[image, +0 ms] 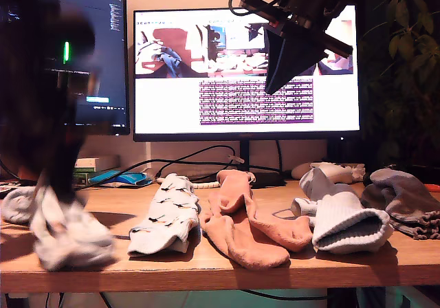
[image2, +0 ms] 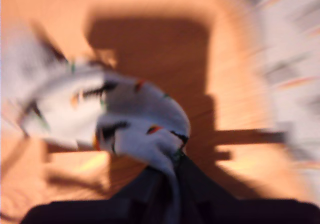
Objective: Pair up the socks based on colour and pattern, by placing them on top of one another
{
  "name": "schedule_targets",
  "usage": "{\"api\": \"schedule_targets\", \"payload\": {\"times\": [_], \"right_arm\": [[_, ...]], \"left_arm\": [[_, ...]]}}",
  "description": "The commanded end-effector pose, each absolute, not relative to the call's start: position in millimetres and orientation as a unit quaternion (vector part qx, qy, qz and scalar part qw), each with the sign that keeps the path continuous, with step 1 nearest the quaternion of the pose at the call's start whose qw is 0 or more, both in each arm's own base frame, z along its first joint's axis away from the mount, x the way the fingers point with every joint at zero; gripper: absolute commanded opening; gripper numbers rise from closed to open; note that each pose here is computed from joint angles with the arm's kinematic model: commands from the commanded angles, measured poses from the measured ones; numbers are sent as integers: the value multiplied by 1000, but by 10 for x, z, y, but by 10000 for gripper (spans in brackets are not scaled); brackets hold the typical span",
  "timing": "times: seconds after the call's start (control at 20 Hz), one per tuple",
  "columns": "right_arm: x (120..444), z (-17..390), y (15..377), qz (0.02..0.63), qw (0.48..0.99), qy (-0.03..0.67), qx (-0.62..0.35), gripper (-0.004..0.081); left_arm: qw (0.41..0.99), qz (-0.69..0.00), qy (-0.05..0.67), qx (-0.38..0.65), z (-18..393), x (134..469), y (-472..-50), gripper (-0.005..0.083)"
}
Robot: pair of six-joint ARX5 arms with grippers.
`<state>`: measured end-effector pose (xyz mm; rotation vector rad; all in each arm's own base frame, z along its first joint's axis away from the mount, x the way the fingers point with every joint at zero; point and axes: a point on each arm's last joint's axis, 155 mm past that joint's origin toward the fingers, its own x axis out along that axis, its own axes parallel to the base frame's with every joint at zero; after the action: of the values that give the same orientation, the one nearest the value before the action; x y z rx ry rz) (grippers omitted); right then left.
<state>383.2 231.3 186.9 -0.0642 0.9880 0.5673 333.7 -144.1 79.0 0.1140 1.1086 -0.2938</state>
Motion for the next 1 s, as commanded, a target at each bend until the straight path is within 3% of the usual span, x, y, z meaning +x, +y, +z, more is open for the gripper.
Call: {"api": "schedule_targets", "payload": {"times": [0.0, 0.3, 0.6, 0.8, 0.95], "right_arm": [[3845, 1885, 2315, 270, 843, 464, -33, -13], [3827, 1873, 2310, 270, 841, 468, -33, -13], [3784, 2074, 2651, 355, 827, 435, 9, 1], [3482, 2212, 2970, 520, 771, 361, -64, 166], [3395, 2252, 3028, 567, 752, 321, -102, 214]], "left_arm": [[860, -160, 483, 49, 1038, 3353, -1549, -23], [874, -227, 429, 11, 1432, 3385, -1843, -23], [865, -333, 376, -4, 1898, 3125, -2101, -23], [855, -391, 340, -23, 2217, 2949, -2229, -23], [838, -434, 326, -54, 2446, 2865, -2322, -23]]}}
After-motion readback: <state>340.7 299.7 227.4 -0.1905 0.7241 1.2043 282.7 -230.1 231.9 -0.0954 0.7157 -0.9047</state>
